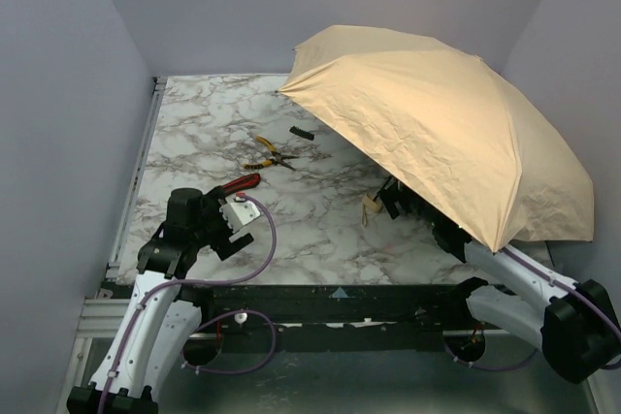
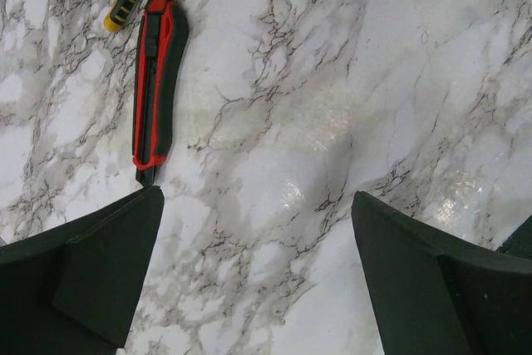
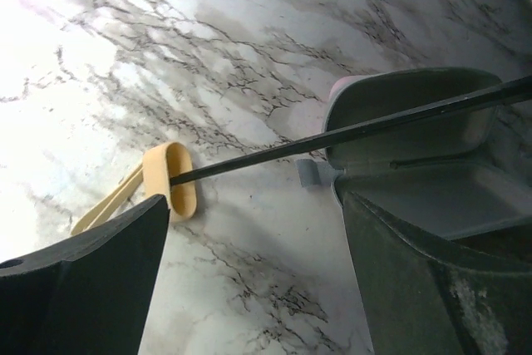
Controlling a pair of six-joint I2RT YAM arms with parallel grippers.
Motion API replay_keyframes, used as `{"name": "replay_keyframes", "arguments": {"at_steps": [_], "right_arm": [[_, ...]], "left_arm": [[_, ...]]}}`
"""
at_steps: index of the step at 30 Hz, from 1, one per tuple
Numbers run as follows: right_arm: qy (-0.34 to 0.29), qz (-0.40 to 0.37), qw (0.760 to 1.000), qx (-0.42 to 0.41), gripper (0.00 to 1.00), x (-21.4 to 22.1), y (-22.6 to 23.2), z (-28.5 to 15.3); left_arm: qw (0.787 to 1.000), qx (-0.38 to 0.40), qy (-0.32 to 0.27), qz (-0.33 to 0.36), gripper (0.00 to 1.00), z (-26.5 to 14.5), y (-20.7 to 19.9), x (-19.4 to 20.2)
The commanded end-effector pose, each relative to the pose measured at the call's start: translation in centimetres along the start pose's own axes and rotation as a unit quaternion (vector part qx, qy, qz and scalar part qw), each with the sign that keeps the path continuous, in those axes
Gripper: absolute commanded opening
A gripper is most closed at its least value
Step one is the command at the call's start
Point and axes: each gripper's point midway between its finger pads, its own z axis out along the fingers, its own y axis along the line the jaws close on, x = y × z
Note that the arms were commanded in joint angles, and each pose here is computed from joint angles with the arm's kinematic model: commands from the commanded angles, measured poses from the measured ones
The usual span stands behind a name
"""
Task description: Open the umbrella
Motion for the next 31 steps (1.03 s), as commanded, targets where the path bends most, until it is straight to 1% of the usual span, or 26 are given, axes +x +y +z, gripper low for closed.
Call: {"name": "replay_keyframes", "arguments": {"at_steps": [1,5,7,10,12,14,17,20,23,27,31], "right_arm": [[0.005,-0.068,0.996,-0.061,0.90,0.7,1.8,-1.6],[0.035,-0.165,0.982,-0.087,0.94,3.5,2.2,-3.5],[0.034,-0.214,0.973,-0.081,0.95,4.0,1.8,-4.4],[0.040,-0.264,0.960,-0.084,0.97,5.3,1.7,-5.8],[0.043,-0.296,0.951,-0.082,0.98,6.3,1.6,-6.8],[0.037,-0.326,0.943,-0.059,0.99,6.6,0.9,-7.4],[0.011,-0.357,0.934,-0.018,1.00,5.8,-0.2,-8.5],[-0.007,-0.363,0.932,0.021,1.00,5.0,-1.2,-9.6],[-0.017,-0.362,0.930,0.055,1.00,4.4,-2.1,-10.4],[-0.024,-0.350,0.933,0.086,1.00,3.5,-3.1,-11.0],[-0.031,-0.331,0.937,0.102,1.00,2.7,-3.6,-11.4]], "left_arm": [[1.000,0.006,-0.007,-0.002,0.99,-0.4,-0.3,-0.3],[0.999,-0.014,0.028,-0.034,0.99,-0.3,0.7,0.5],[0.997,-0.027,0.053,-0.057,0.98,-0.3,1.5,1.0],[0.985,-0.119,0.073,-0.099,0.99,-0.6,4.6,1.6],[0.974,-0.189,0.069,-0.107,0.98,-1.1,6.7,1.9],[0.961,-0.249,0.062,-0.104,0.99,-1.8,8.2,2.3],[0.948,-0.302,0.063,-0.077,0.99,-2.5,9.0,3.5],[0.933,-0.350,0.071,-0.048,0.98,-3.3,9.6,4.8],[0.922,-0.379,0.077,-0.018,0.99,-3.8,9.6,5.9],[0.915,-0.400,0.060,0.009,0.98,-4.3,9.7,5.7],[0.902,-0.426,0.064,0.020,0.99,-4.9,10.3,5.9]]}}
